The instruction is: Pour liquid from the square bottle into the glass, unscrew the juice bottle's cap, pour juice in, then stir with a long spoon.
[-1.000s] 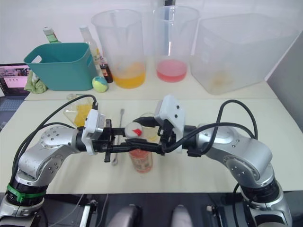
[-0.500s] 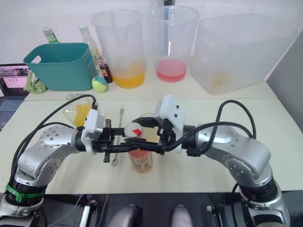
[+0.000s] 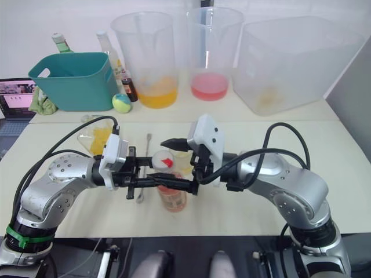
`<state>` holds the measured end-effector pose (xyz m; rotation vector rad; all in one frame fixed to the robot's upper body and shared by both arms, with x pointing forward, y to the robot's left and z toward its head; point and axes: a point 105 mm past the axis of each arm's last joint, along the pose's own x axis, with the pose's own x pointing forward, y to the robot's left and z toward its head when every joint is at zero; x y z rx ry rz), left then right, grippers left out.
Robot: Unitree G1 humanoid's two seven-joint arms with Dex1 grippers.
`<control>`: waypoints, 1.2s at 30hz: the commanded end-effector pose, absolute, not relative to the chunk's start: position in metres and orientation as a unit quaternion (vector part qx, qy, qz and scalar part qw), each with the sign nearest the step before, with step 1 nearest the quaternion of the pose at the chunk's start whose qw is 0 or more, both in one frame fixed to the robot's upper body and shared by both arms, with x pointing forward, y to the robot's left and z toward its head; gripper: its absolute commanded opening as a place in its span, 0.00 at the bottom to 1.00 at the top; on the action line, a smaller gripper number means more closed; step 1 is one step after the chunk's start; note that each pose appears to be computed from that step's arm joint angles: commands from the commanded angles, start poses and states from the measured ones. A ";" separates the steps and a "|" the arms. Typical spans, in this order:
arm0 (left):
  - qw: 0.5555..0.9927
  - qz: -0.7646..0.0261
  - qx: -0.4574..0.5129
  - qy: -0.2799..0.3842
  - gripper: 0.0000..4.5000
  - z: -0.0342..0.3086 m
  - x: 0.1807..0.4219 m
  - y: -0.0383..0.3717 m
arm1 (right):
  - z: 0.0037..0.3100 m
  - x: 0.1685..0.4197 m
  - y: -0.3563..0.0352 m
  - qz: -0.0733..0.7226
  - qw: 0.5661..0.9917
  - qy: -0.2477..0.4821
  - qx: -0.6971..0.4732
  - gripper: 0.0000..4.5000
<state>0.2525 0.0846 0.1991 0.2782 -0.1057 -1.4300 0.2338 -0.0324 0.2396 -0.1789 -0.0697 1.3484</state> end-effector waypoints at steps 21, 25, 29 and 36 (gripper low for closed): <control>0.741 -0.654 0.149 -0.031 0.28 0.195 0.249 0.089 | 0.247 0.224 -0.033 0.828 0.542 -0.017 -0.145 0.38; 0.740 -0.656 0.150 -0.029 0.28 0.195 0.249 0.090 | 0.241 0.230 -0.031 0.878 0.438 0.018 -0.194 0.38; 0.736 -0.659 0.151 -0.025 0.28 0.194 0.247 0.091 | 0.248 0.239 -0.018 0.886 0.411 0.017 -0.213 0.38; 0.734 -0.662 0.151 -0.026 0.28 0.193 0.246 0.091 | 0.269 0.247 -0.024 0.874 0.445 -0.006 -0.197 0.60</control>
